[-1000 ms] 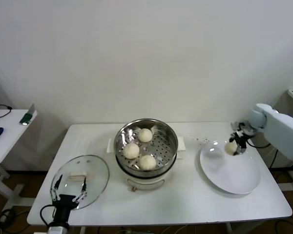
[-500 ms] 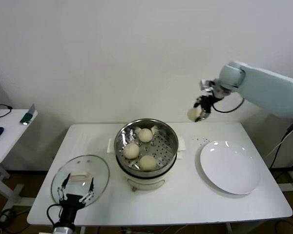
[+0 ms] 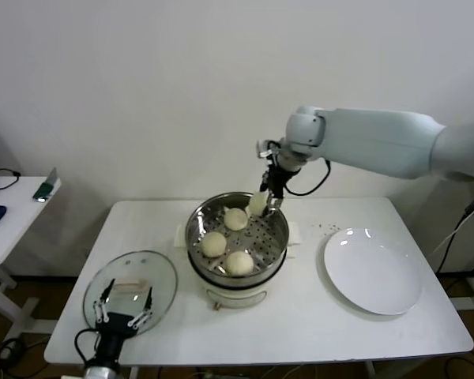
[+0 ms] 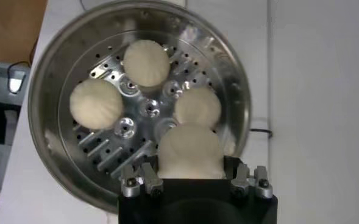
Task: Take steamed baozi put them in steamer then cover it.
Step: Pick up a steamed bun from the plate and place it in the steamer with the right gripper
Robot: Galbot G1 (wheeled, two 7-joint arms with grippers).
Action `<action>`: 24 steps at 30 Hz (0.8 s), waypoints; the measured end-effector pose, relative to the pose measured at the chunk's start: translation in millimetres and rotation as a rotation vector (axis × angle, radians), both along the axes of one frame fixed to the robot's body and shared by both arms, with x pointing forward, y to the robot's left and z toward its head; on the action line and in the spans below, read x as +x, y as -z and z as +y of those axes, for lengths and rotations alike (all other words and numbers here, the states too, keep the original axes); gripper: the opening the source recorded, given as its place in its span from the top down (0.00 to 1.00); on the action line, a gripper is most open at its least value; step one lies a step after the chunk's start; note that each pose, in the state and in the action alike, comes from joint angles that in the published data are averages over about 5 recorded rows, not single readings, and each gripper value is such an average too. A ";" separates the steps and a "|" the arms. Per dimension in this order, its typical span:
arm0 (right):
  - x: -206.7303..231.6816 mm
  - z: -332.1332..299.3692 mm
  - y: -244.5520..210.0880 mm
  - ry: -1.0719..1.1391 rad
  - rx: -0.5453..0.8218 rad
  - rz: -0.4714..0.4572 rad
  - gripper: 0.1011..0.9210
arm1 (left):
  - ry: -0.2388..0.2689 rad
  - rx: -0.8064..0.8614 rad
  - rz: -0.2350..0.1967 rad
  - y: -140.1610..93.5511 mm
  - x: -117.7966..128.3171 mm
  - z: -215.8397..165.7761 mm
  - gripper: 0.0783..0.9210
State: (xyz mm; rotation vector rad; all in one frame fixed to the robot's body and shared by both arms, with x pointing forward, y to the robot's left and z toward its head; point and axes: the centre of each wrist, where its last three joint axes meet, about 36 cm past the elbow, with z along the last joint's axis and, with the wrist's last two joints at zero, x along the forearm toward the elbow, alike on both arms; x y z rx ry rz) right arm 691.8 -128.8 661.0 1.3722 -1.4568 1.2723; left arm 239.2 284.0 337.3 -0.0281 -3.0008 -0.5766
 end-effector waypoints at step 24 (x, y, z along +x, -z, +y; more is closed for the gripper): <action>-15.7 21.6 75.6 -0.019 -0.092 0.073 0.13 | -0.010 0.013 0.005 2.3 6.1 6.2 0.12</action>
